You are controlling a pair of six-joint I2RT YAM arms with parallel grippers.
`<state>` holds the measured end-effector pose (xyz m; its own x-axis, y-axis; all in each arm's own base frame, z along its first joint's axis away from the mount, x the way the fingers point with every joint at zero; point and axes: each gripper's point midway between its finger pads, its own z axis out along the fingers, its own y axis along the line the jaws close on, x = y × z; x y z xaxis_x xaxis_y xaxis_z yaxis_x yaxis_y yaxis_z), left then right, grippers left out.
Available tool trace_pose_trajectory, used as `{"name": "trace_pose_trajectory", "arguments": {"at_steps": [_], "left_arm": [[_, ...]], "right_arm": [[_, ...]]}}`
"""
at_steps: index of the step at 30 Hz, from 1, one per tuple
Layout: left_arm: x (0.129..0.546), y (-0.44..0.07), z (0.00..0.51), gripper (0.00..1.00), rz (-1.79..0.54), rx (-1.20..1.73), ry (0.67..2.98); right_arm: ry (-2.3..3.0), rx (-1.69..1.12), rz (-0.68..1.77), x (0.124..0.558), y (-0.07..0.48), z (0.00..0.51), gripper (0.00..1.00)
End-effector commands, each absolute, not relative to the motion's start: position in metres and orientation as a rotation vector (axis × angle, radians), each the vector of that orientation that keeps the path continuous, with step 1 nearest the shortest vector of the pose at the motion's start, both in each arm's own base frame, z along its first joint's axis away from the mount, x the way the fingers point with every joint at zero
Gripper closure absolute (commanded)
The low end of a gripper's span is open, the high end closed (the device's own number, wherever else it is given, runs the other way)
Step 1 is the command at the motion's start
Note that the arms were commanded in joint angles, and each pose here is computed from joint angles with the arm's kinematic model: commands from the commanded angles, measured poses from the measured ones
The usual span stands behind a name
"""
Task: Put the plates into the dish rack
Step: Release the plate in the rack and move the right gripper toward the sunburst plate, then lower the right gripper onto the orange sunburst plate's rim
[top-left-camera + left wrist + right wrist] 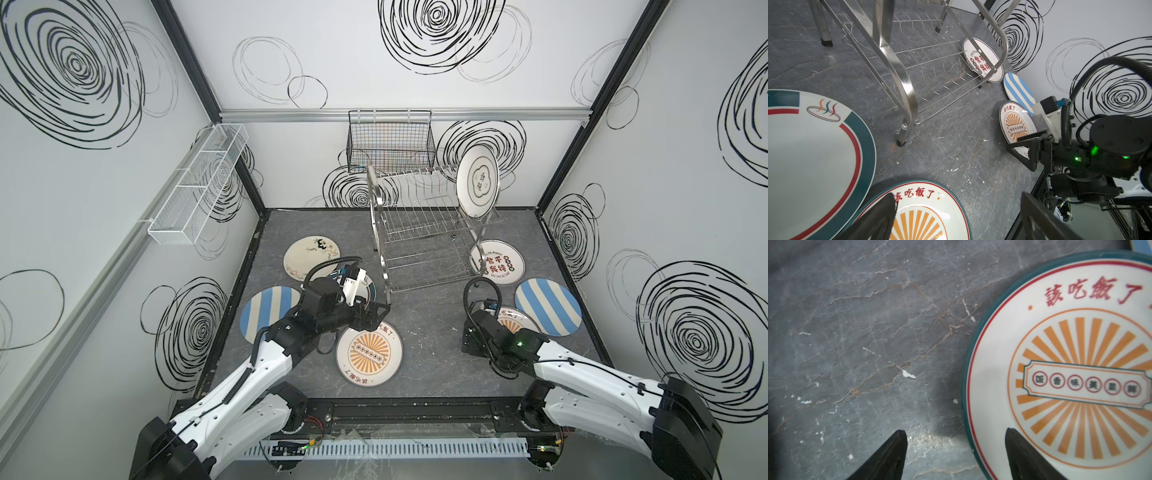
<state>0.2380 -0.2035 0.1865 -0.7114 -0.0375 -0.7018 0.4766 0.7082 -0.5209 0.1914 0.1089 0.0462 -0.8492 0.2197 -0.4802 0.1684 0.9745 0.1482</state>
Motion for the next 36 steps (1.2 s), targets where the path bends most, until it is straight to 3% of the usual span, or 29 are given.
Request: {"name": "trace_pose_trajectory", "arguments": {"at_steps": [1,22,36], "left_arm": [[0.241,-0.207,0.198,0.04,-0.954,0.34,2.137],[0.243,-0.209,0.193,0.04,-0.958,0.343,2.152],[0.245,-0.21,0.193,0.04,-0.953,0.343,2.155]], "right_arm": [[2.563,0.294,0.157,0.203,0.109,0.052,0.21],[2.702,0.231,0.246,0.202,0.137,0.029,0.2],[2.599,0.102,0.552,0.216,0.187,0.053,0.19]]}}
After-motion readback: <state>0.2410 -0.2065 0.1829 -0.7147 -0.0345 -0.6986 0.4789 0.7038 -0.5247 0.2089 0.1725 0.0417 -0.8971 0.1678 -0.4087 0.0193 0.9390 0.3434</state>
